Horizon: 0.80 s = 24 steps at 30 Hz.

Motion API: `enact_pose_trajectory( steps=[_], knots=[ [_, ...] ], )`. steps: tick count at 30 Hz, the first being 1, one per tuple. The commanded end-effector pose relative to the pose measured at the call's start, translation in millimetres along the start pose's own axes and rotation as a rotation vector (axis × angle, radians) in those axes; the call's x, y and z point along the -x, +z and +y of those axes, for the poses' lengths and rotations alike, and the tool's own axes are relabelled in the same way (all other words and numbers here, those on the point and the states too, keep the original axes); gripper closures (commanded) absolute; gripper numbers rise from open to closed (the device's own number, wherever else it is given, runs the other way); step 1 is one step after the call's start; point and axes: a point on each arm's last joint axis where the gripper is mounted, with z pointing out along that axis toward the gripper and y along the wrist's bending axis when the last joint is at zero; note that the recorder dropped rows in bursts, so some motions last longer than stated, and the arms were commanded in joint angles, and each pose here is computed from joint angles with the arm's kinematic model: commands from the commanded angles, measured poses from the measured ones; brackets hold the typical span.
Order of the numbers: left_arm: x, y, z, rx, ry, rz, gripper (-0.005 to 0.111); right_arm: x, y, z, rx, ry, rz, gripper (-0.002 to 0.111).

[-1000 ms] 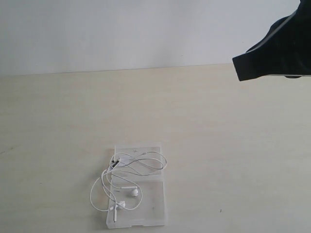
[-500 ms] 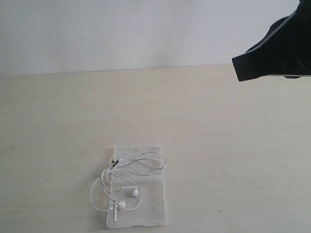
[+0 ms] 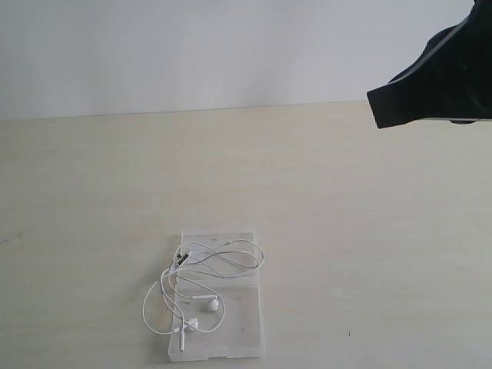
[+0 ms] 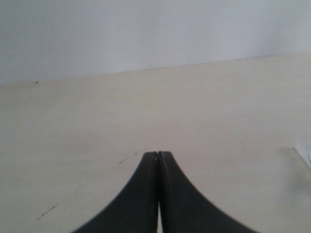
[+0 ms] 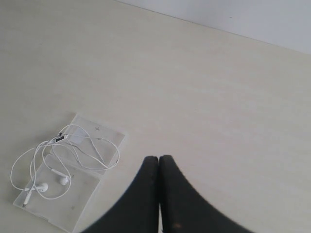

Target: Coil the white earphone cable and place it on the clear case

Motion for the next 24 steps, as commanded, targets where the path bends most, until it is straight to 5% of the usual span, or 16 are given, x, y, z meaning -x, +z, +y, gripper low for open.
enact_pose_trajectory(
  steps=[1,8,24],
  knots=[
    [-2.0,-0.2,-0.3,-0.001,-0.083,0.013,0.107,-0.1,0.3,-0.6,-0.002,-0.004,-0.01,0.108],
    [-5.1,-0.3,1.8,0.027,-0.271,0.044,0.107,-0.1,0.3,-0.6,-0.002,-0.004,-0.01,0.108],
    [-5.5,-0.4,2.6,0.036,-0.249,0.048,0.107,-0.1,0.3,-0.6,-0.002,-0.004,-0.01,0.108]
  ],
)
